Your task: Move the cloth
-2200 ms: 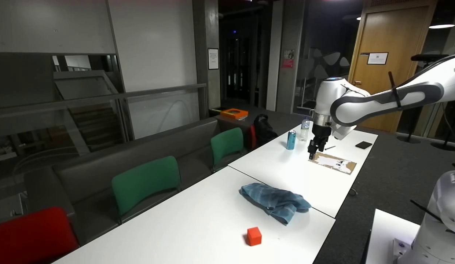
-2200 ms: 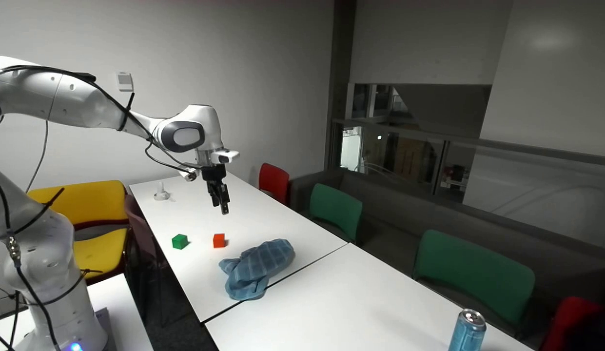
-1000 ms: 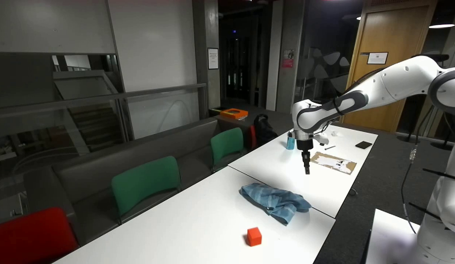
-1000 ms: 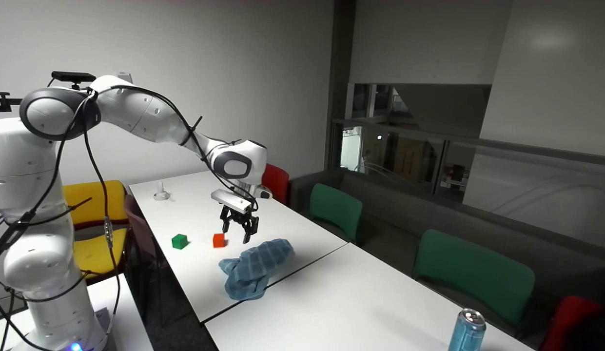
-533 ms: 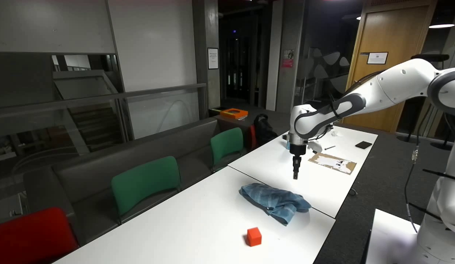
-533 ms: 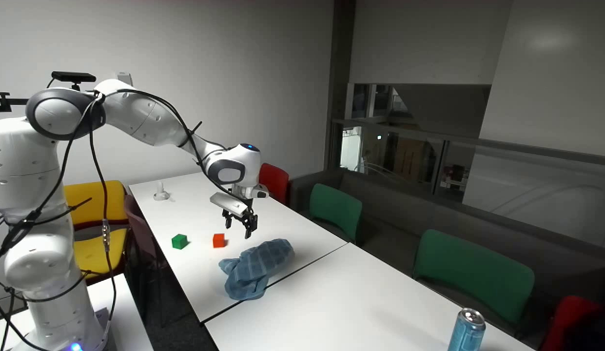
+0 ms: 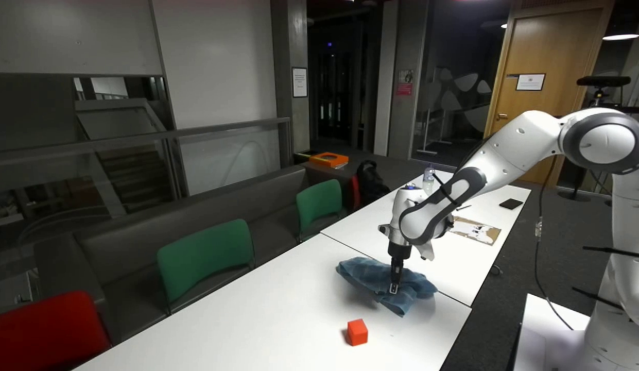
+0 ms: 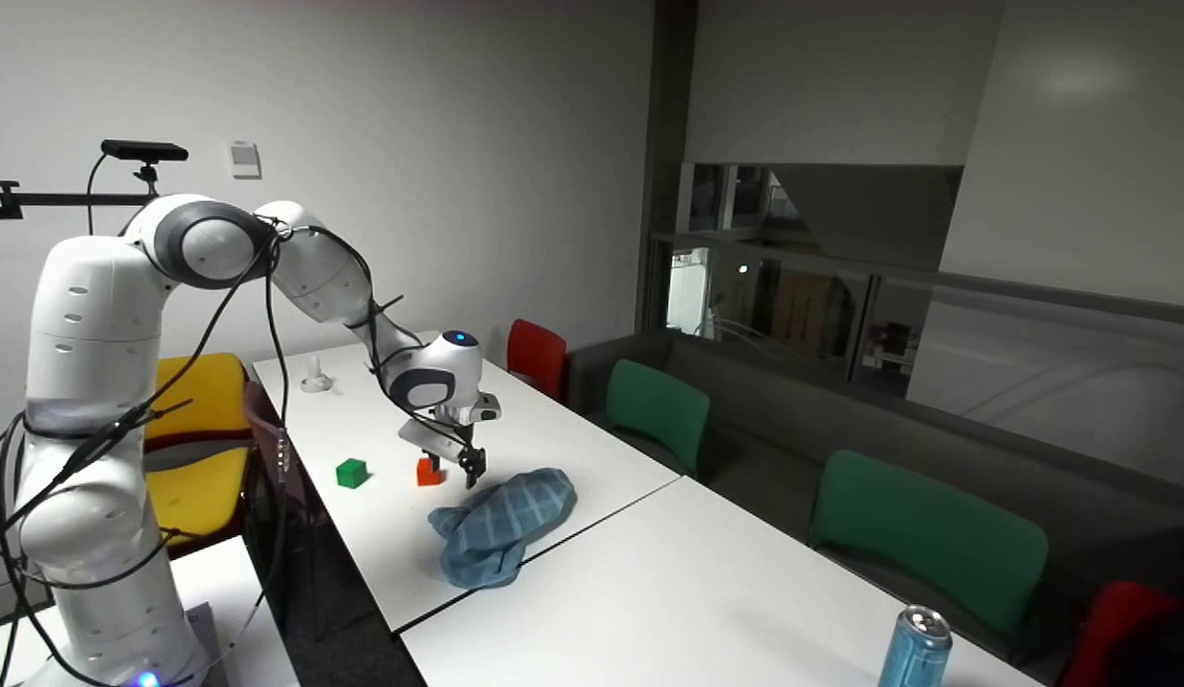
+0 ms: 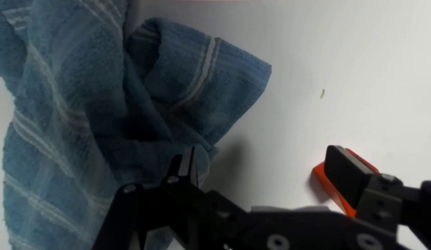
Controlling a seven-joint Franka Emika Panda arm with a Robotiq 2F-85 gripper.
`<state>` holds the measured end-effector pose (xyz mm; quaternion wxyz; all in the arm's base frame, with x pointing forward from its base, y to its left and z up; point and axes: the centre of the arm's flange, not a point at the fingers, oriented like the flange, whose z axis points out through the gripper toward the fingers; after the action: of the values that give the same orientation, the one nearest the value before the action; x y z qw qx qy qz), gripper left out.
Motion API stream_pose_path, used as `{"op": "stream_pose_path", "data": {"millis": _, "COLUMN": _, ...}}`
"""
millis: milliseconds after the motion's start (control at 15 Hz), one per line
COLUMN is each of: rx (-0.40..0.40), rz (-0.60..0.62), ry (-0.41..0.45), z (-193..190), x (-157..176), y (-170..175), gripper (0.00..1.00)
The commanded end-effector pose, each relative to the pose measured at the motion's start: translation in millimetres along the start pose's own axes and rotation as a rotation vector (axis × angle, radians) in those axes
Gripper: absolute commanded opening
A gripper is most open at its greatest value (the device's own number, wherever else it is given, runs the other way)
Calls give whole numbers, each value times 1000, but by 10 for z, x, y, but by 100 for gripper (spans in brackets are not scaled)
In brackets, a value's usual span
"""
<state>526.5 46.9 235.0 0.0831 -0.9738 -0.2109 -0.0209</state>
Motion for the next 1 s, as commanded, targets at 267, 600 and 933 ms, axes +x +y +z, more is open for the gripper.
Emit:
{"op": "stream_pose_path", "data": {"millis": 267, "rx": -63, "rz": -51, "ry": -106, "z": 331, "x": -101, "y": 199, "gripper": 100}}
{"op": "stream_pose_path", "data": {"millis": 600, "rx": -67, "rz": -51, "ry": -96, "z": 172, "x": -157, "y": 209, "gripper": 100}}
{"op": "stream_pose_path", "data": {"millis": 933, "rx": -96, "rz": -18, "ry": -59, "z": -81, "x": -340, "y": 156, "gripper": 100}}
